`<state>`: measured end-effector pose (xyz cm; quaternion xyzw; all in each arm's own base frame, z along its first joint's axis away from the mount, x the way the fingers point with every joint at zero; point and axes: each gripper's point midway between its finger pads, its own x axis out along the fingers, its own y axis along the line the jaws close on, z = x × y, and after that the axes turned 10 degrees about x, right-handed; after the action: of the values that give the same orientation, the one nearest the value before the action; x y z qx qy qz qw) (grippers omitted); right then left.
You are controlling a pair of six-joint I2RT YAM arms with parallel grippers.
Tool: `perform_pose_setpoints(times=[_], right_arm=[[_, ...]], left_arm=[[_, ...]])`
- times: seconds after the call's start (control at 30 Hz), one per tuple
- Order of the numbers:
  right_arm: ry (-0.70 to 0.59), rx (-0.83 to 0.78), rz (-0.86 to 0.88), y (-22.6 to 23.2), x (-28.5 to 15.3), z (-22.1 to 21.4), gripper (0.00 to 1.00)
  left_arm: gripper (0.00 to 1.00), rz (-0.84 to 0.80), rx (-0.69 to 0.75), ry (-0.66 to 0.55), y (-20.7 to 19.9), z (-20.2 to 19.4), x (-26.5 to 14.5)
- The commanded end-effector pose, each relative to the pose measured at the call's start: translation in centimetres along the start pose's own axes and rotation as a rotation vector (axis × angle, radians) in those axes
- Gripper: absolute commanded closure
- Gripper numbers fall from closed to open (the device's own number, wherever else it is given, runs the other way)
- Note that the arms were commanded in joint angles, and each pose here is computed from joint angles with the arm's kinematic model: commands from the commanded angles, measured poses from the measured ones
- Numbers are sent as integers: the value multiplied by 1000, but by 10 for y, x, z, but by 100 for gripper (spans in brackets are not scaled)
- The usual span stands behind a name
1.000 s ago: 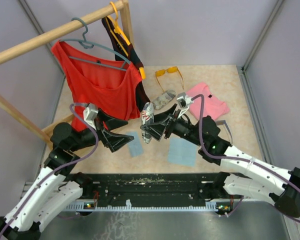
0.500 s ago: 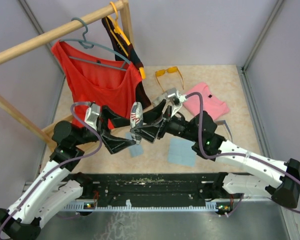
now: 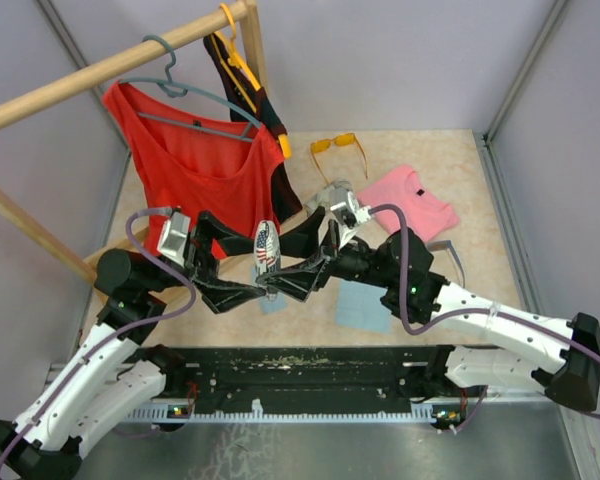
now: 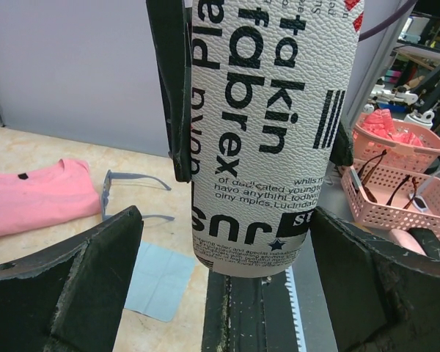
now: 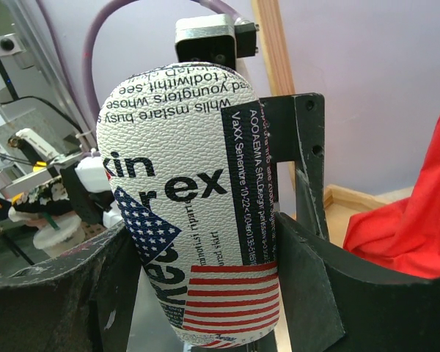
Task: Organize the sunglasses
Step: Open the sunglasses case.
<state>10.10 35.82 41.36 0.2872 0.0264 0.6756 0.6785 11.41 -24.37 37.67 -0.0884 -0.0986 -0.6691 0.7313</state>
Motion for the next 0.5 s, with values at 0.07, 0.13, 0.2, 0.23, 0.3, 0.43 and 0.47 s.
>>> perform_pose_setpoints(times=[0.07,0.13,0.2,0.23,0.3,0.43,0.47], right_arm=[[-94,-92,135,32,8,29,100],[-87,-94,140,31,10,26,100],[-82,-96,133,29,11,25,100],[-77,-96,132,28,11,23,100],[-78,-96,125,27,10,22,100],[-81,-97,113,24,10,21,100],[-80,-97,111,24,10,21,100]], left_arm=[[0,-71,43,-46,-16,22,1],[0,-74,44,-49,-17,24,1],[0,-75,44,-51,-18,24,1],[0,-76,44,-53,-18,26,1],[0,-75,43,-59,-18,27,1],[0,-71,36,-61,-17,27,2],[0,-72,32,-60,-18,27,2]])
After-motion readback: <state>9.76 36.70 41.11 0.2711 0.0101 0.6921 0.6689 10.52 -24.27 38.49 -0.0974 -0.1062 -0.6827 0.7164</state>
